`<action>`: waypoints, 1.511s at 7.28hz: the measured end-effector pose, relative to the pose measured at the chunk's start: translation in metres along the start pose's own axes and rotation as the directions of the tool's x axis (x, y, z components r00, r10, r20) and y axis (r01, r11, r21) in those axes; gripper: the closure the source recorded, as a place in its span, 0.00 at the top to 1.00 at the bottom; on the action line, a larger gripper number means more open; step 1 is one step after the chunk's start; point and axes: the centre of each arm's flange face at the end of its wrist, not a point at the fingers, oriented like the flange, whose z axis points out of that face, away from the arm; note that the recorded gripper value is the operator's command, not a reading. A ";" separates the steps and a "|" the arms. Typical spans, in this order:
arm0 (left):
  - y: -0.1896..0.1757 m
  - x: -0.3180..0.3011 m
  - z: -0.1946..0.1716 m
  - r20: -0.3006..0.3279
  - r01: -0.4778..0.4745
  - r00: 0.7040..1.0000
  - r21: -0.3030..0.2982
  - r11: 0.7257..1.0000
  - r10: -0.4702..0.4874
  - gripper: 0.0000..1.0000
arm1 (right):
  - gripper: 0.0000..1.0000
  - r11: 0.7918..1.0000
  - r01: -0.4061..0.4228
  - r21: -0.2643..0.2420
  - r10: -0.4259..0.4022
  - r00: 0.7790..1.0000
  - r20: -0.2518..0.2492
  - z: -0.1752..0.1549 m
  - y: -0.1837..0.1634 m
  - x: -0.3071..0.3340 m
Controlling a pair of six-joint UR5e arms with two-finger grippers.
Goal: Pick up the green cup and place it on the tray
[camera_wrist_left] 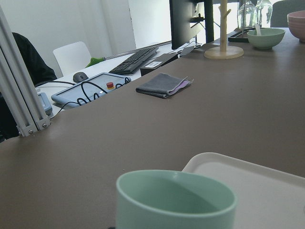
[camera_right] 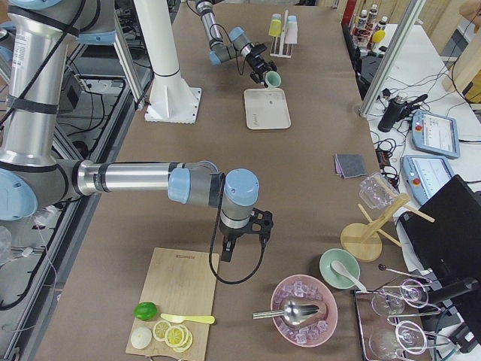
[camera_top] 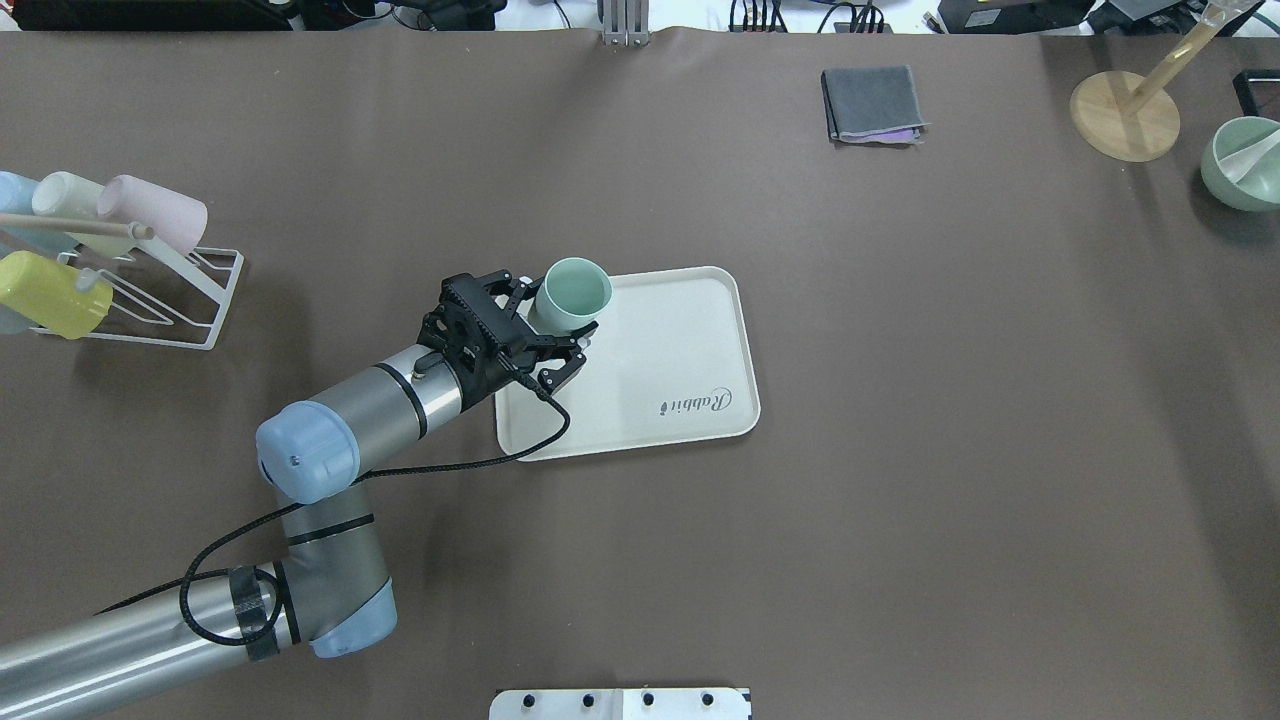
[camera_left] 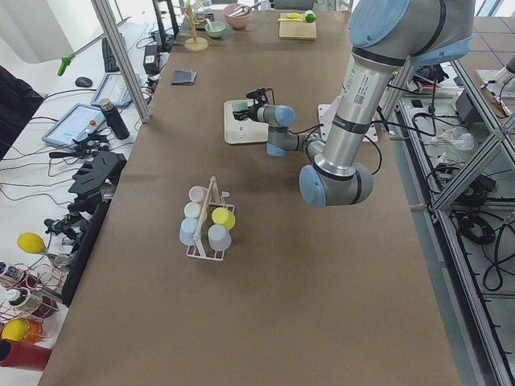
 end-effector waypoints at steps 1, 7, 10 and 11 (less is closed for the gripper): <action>-0.007 0.005 0.006 -0.019 0.020 1.000 0.017 1.000 -0.020 0.00 | 1.00 1.000 0.000 0.000 0.000 1.000 0.000 0.000 0.000 0.000; -0.025 0.044 0.064 -0.137 0.130 0.983 0.024 0.991 -0.125 0.00 | 1.00 1.000 -0.002 -0.002 0.002 1.000 -0.001 0.001 0.001 0.001; -0.007 0.037 0.064 -0.153 0.144 0.979 0.067 0.987 -0.133 0.00 | 1.00 1.000 -0.006 -0.006 0.006 1.000 -0.001 0.003 0.003 0.003; 0.000 0.034 0.065 -0.149 0.136 0.981 0.060 0.989 -0.126 0.00 | 1.00 1.000 -0.007 -0.006 0.007 1.000 -0.001 0.003 0.004 0.004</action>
